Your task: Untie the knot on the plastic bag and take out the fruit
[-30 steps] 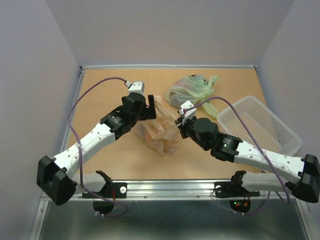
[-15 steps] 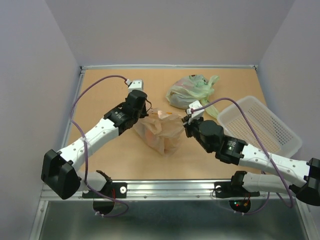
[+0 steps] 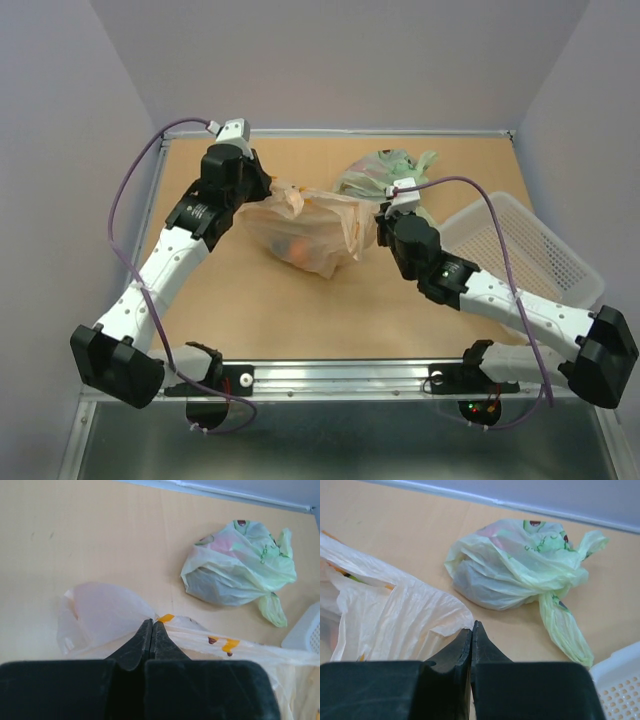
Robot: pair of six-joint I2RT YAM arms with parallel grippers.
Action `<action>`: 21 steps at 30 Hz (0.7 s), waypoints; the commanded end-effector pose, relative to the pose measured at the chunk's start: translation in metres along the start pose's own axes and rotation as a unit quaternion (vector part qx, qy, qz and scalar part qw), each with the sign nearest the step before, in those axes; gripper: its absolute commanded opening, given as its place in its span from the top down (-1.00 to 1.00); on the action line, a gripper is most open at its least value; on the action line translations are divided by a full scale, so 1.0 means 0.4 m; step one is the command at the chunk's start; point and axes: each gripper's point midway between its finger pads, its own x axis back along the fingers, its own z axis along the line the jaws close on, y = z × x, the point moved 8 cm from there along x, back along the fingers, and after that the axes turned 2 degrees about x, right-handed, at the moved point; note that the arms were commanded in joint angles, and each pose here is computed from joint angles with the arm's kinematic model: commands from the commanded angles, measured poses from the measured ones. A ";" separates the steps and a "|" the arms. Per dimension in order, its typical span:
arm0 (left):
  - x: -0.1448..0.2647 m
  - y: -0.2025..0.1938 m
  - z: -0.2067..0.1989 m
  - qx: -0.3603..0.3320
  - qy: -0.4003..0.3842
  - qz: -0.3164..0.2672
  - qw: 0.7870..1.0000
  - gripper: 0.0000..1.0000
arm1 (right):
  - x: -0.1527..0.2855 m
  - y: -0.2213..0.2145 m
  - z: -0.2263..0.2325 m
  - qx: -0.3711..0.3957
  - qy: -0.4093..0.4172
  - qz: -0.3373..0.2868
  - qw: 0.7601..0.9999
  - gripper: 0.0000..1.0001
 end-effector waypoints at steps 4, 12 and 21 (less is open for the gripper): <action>0.048 -0.101 0.045 0.040 -0.044 0.014 0.998 1.00 | -0.028 -0.022 0.013 -0.039 0.024 0.037 0.998 0.24; 0.111 -0.188 0.044 0.087 -0.108 0.037 0.990 1.00 | 0.090 0.124 0.042 -0.106 0.215 -0.022 0.971 -0.75; 0.168 -0.104 0.010 0.121 -0.120 -0.006 0.985 1.00 | 0.097 0.271 0.125 -0.147 0.275 0.020 0.950 -0.82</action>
